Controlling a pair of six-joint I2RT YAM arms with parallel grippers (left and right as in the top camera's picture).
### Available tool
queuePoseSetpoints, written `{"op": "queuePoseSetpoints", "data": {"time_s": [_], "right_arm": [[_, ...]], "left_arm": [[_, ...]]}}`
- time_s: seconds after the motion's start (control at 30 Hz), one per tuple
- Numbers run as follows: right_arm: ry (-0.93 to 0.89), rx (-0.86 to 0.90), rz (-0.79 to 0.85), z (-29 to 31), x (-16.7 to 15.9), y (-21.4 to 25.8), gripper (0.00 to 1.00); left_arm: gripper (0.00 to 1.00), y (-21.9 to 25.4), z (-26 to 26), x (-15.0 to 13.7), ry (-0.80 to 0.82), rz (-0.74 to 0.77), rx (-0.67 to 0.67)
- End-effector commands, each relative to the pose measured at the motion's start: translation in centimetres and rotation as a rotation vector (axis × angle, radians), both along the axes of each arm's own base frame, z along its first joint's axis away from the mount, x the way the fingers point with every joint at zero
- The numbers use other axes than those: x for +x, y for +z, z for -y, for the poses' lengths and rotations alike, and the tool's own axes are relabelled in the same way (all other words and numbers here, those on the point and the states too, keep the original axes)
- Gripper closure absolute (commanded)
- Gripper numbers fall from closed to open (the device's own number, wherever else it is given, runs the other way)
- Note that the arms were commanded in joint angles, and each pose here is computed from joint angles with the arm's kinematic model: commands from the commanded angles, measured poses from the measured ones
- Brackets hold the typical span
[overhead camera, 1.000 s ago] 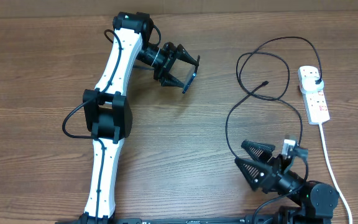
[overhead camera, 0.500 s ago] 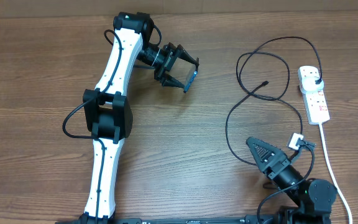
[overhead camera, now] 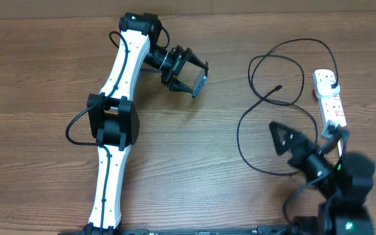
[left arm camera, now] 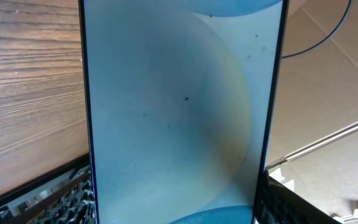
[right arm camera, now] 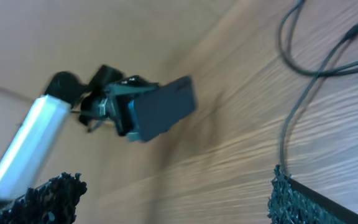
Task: Plug charger to phone and switch on socket
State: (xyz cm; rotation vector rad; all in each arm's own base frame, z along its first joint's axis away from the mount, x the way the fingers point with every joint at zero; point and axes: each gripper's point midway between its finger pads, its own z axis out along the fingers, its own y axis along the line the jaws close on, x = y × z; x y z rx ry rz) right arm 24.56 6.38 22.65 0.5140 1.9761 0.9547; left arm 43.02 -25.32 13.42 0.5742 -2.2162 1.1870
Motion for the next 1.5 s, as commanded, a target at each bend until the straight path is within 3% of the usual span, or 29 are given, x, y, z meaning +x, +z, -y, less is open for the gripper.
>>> {"op": "queuePoseSetpoints", "data": {"time_s": [0.0,0.3,0.57,0.73,1.0,1.47], "right_arm": [[0.002,-0.13,-0.033,0.7,2.3,1.4,0.0],[0.05,-0.362,-0.24,-5.9,7.7,-0.6,0.01],[0.073,-0.466,-0.26,-12.6,11.1,-2.4,0.01],[0.065,-0.439,-0.258,-14.1,12.7,-3.7,0.0],[0.065,-0.371,-0.173,-16.3,13.8,-2.2,0.17],[0.046,-0.333,-0.222,-18.4,14.0,-4.6,0.27]], "left_arm": [[0.5,1.3,0.5,0.1,0.001,0.023,-0.03],[0.5,0.9,0.3,0.1,-0.002,0.027,-0.006],[0.49,0.5,0.0,0.1,-0.004,0.03,0.021],[0.49,0.5,0.0,0.1,-0.005,0.032,0.025],[0.49,0.0,-0.3,0.1,-0.006,0.032,0.056],[0.5,-0.3,-0.4,0.2,-0.004,0.03,0.075]]}}
